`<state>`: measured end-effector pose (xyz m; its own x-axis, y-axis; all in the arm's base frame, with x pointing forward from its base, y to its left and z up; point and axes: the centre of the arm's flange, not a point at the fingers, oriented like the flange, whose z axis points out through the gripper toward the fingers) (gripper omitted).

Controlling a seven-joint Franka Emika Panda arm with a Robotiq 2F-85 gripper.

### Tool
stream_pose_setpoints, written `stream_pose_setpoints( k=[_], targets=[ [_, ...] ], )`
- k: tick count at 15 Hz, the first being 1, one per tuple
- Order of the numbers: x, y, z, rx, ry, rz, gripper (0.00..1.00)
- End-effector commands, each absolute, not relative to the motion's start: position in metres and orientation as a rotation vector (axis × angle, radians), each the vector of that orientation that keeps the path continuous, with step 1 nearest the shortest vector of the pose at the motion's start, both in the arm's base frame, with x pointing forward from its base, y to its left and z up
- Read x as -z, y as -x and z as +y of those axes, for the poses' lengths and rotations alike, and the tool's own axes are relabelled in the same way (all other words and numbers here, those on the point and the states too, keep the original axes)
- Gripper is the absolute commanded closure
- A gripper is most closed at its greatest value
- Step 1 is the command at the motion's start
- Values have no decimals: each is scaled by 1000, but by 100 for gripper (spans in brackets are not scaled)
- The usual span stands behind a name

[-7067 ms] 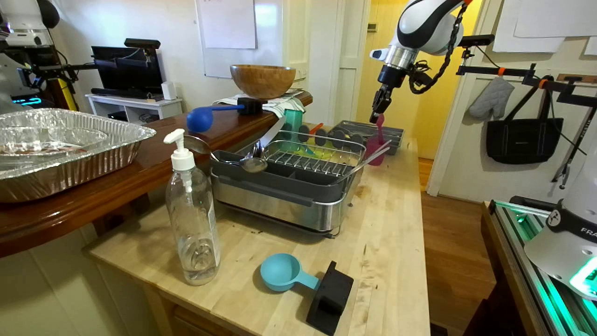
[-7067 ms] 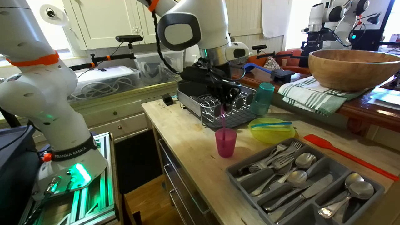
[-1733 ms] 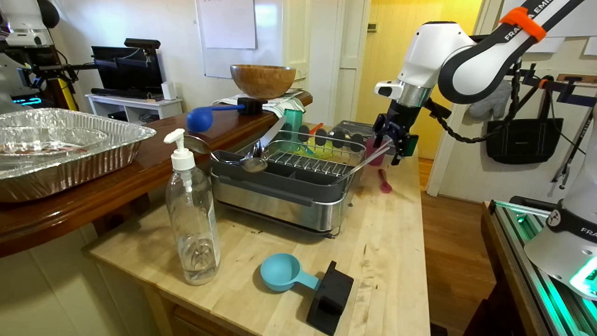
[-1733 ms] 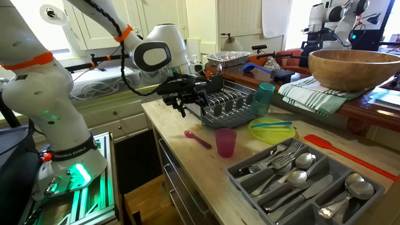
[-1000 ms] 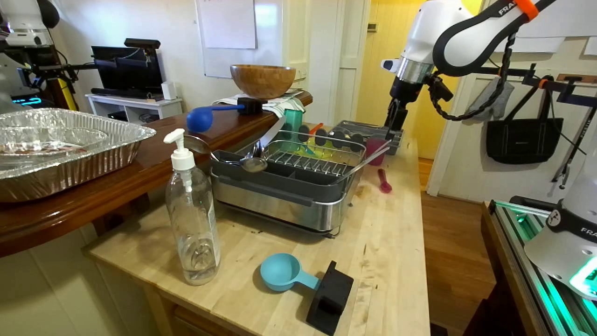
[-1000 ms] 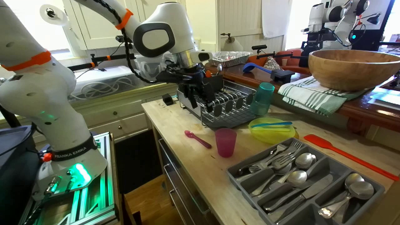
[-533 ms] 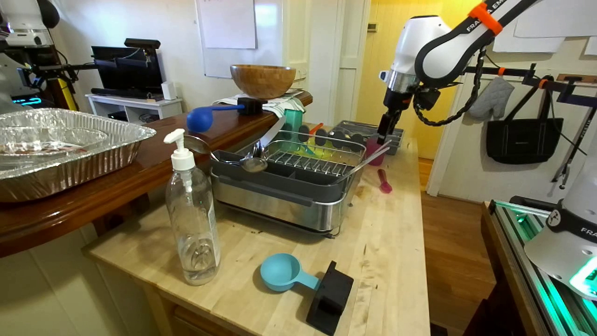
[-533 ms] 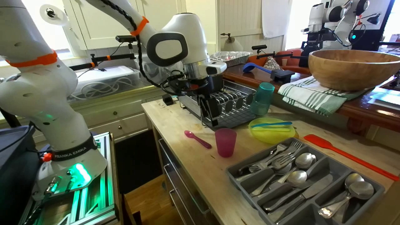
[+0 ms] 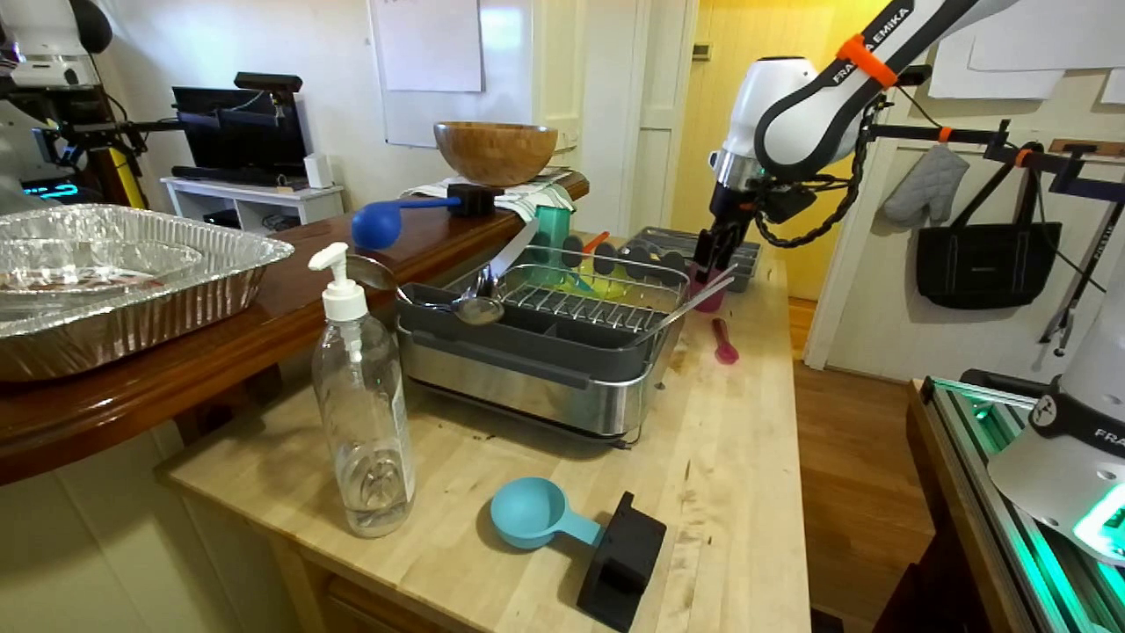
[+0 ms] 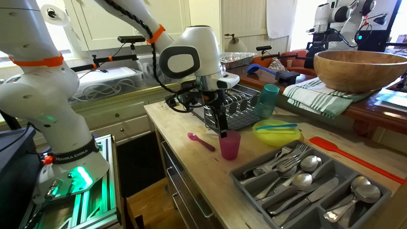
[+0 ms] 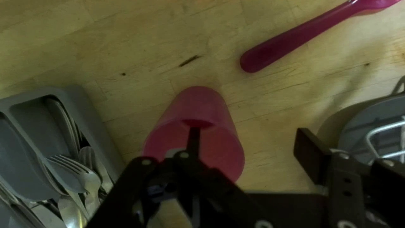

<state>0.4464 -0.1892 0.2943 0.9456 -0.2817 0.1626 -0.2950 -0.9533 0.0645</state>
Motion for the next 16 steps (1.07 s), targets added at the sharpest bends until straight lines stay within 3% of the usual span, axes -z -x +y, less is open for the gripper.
stream_pose_setpoints(
  k=[1,7,16],
  targets=[
    [-280,-455,-198,-258,-3041,-425,54],
    [-280,-452,-202,-265,-3114,-252,98],
    [-290,-451,-180,-340,-3176,13,99]
  ],
)
